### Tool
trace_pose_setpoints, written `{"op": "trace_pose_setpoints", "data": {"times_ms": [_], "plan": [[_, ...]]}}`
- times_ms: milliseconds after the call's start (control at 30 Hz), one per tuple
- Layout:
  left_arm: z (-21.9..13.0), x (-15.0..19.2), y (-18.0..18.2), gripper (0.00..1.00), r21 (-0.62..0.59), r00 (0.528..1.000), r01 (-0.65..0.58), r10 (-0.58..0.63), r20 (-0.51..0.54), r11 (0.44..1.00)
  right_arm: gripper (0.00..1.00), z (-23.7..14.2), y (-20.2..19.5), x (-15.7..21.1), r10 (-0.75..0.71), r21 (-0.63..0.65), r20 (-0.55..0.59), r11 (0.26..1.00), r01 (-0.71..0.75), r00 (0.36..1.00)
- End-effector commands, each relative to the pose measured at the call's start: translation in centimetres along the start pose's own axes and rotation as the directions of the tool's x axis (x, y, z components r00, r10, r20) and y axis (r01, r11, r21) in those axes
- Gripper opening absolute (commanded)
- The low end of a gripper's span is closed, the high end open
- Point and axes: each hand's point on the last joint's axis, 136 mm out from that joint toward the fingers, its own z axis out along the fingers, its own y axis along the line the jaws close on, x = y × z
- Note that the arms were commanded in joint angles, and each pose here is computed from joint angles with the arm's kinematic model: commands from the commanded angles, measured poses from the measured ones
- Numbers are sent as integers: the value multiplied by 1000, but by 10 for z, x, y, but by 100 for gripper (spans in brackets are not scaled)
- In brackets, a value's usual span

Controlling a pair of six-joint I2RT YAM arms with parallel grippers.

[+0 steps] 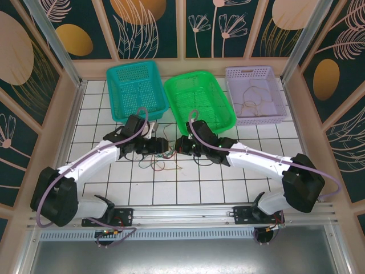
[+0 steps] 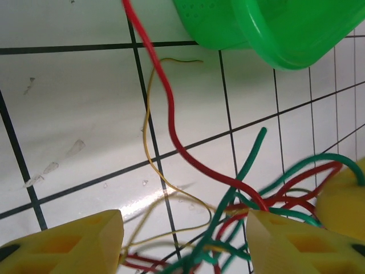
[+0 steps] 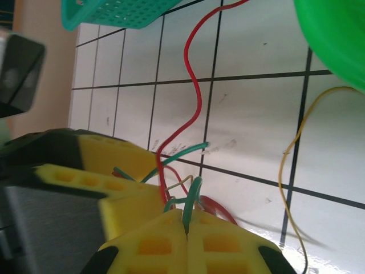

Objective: Untangle the cables

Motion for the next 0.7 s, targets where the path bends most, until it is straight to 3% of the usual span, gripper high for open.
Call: {"op": "trace_pose_setpoints", "data": {"times_ms": [0, 67, 200, 500, 667], "plan": [[8, -3, 4, 53, -8, 998, -53, 54, 17, 999, 0, -12, 26, -13, 3, -136, 22, 991, 0, 1000], [11, -5, 7, 41, -23, 999, -50, 50, 20, 998, 0, -16, 29, -17, 8, -160, 25, 987, -4, 1000], [5, -13, 12, 1, -68, 997, -36, 41, 70, 997, 0, -20, 22, -21, 13, -130, 29, 991, -9, 999], [-13, -5, 58, 0, -299, 991, 62, -24, 130, 952, 0, -44, -11, -34, 118, -72, 112, 991, -110, 987], [-25, -2, 67, 0, -336, 981, 120, -61, 182, 934, 0, -48, -14, -32, 140, -77, 120, 988, -132, 983]]}}
